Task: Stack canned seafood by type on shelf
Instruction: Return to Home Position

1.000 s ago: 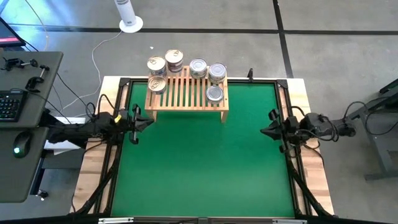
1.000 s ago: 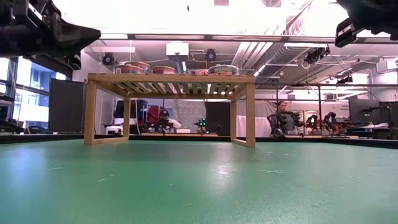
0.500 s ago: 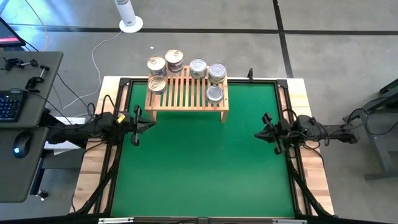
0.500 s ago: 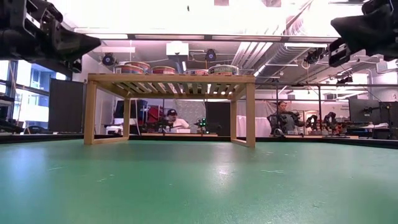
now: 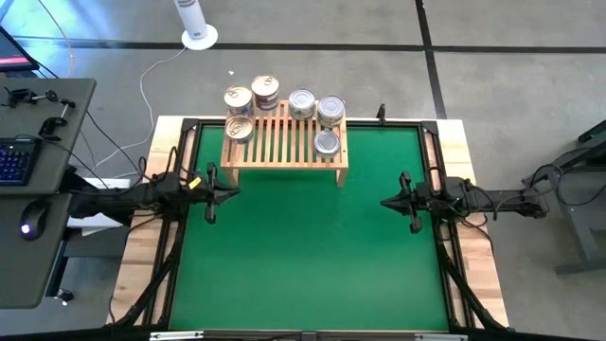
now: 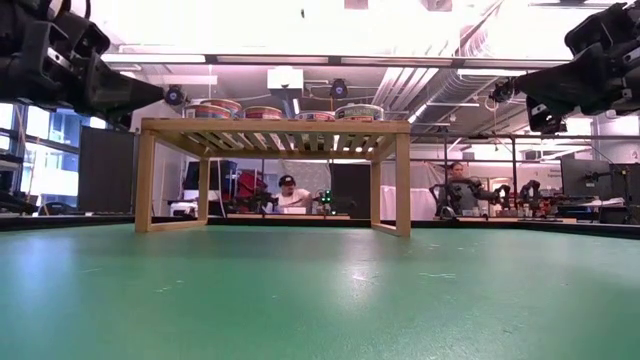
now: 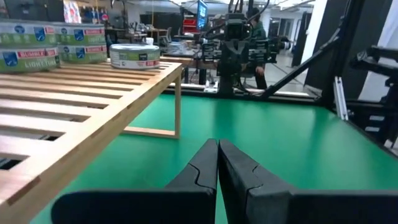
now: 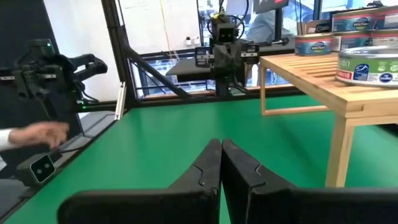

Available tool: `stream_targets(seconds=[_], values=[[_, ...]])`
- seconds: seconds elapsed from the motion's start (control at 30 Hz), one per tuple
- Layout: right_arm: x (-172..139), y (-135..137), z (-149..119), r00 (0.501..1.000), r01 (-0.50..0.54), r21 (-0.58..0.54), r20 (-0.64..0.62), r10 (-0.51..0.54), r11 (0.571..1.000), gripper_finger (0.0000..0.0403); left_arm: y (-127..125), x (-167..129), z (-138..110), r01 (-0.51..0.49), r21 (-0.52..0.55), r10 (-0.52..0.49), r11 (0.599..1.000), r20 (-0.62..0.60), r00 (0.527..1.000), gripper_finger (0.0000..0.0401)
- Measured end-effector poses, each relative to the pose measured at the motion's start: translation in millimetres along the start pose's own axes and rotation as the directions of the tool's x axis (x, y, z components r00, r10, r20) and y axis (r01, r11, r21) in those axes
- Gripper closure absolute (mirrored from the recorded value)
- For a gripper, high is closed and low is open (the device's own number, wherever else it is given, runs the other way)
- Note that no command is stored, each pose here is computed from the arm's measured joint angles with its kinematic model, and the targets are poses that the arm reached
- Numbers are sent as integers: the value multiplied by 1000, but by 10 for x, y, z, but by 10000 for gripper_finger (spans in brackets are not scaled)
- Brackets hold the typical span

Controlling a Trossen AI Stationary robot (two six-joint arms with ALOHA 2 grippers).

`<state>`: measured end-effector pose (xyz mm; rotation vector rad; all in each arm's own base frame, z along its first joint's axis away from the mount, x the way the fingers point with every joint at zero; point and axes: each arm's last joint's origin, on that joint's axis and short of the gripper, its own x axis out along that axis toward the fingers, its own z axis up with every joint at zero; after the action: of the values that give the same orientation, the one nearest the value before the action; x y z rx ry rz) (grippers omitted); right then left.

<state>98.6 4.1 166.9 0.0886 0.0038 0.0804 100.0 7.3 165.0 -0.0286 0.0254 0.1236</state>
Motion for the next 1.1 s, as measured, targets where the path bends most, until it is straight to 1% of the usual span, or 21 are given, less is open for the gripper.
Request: stream_targets(seconds=[0.1, 1.1], values=[[0, 0, 0, 1000, 0, 0, 0, 0, 1000, 403, 0, 1, -2, 0, -20, 0, 1000, -2, 1000, 401], [0, 0, -2, 1000, 0, 0, -2, 0, 1000, 402, 0, 1, -2, 0, -20, 0, 1000, -3, 1000, 401]])
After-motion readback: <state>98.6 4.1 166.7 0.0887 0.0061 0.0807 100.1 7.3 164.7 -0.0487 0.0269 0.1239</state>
